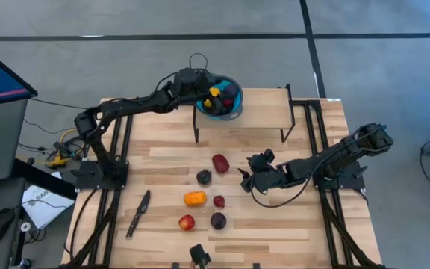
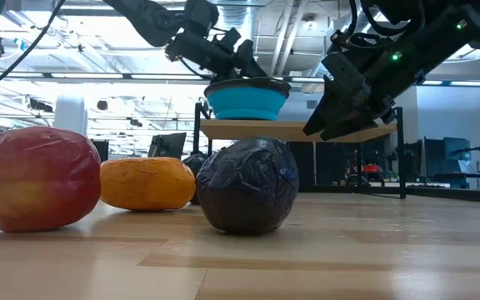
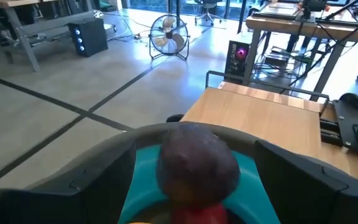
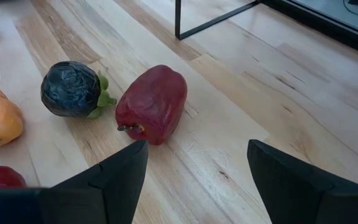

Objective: Pick & Place Fruit
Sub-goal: Put the yellow mango into the blue strainer bowl on the shelf

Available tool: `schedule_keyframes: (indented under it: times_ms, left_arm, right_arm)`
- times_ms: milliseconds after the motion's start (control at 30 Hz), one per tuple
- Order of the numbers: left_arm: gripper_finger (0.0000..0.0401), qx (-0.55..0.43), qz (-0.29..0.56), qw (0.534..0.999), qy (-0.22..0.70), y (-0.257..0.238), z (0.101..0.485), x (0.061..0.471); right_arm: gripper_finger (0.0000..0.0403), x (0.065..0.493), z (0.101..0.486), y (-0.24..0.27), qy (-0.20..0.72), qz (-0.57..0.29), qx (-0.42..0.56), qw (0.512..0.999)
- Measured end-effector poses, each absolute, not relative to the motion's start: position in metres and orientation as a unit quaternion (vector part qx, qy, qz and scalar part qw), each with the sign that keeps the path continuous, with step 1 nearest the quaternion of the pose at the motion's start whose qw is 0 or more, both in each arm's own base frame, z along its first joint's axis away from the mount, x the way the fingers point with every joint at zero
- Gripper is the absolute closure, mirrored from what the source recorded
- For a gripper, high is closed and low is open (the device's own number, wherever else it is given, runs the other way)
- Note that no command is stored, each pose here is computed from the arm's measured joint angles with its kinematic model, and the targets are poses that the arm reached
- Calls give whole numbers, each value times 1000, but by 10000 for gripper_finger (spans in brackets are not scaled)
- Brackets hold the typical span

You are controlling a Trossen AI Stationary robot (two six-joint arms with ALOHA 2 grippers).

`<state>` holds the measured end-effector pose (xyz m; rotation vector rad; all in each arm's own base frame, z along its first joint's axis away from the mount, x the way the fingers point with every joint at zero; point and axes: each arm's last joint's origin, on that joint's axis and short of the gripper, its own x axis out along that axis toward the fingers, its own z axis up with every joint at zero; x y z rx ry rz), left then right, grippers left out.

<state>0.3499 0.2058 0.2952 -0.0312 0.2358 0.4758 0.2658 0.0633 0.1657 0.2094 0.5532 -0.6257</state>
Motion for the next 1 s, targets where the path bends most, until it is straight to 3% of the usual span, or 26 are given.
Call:
schedule_keyframes:
  times_ms: [300, 500, 767, 1000]
  left_arm:
    - [98, -12, 234, 965, 118, 206, 294, 351]
    - [103, 16, 222, 969, 106, 189, 324, 336]
    - [103, 86, 144, 974, 151, 114, 380, 288]
    - [103, 103, 72, 980, 153, 52, 364, 231]
  right_arm:
    - [132, 266, 166, 63, 268, -303, 101, 909]
    - [132, 266, 166, 63, 268, -303, 101, 909]
    - [132, 267, 167, 64, 260, -301, 107, 911]
    - [132, 268, 168, 64, 253, -303, 107, 912]
